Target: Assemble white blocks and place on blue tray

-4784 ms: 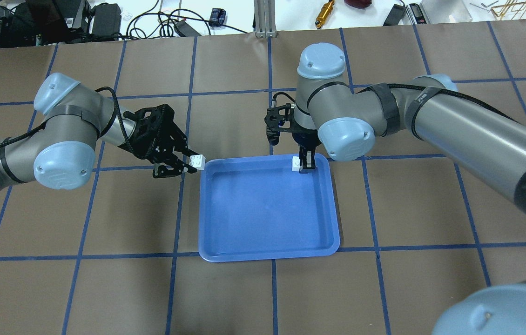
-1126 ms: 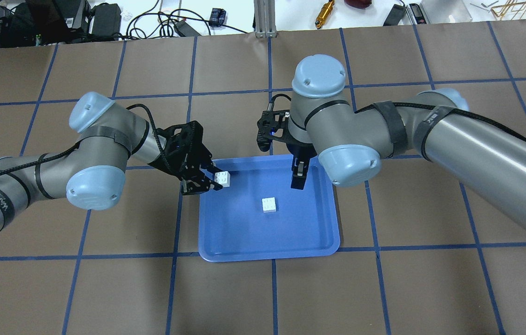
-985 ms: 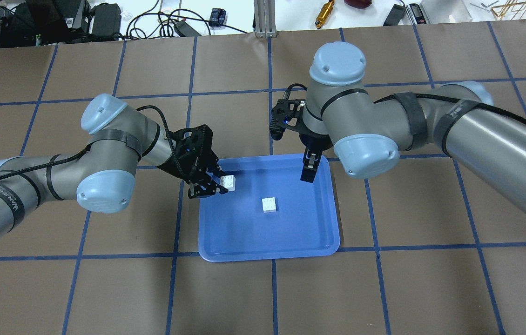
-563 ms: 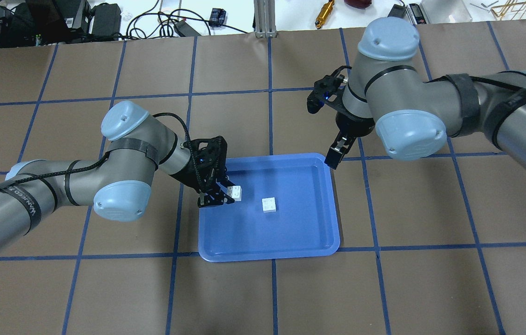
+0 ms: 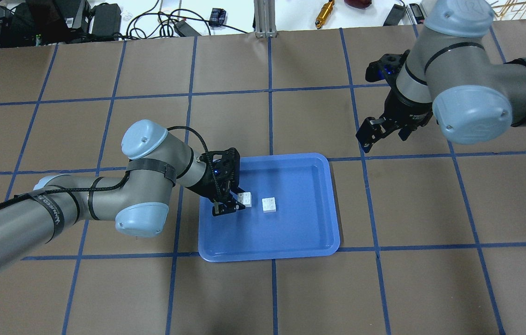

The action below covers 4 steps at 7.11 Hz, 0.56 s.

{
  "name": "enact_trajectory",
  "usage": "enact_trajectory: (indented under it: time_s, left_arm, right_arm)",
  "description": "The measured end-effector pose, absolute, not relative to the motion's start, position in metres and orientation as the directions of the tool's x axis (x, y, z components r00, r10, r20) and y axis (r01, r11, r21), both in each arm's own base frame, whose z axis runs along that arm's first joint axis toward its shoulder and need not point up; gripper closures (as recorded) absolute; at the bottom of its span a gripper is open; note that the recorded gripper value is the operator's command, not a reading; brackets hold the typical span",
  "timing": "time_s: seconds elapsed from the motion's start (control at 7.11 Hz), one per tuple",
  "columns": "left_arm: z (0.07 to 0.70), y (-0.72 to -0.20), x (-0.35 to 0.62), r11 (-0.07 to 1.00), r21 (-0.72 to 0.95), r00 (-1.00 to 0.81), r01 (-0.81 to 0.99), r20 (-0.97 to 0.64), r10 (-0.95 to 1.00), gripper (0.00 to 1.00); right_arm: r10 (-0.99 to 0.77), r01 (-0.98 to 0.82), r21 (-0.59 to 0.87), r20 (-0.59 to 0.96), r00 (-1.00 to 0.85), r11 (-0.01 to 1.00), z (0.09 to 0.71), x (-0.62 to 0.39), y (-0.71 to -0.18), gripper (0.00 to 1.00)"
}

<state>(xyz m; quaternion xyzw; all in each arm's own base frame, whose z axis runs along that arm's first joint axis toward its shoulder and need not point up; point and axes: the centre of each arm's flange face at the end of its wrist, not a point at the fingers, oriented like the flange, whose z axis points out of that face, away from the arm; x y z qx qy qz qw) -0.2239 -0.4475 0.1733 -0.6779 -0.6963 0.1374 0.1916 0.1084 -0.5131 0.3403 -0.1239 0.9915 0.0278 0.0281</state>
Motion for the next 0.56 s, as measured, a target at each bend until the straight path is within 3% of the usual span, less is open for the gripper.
enact_trajectory:
  time_s: [0.56]
  left_arm:
    - [0.167, -0.445, -0.239, 0.042, -0.451, -0.010, 0.892, 0.073, 0.997, 1.00]
  right_arm:
    - [0.044, 0.044, 0.071, -0.003, -0.999, 0.997, 0.390, 0.097, -0.505, 0.00]
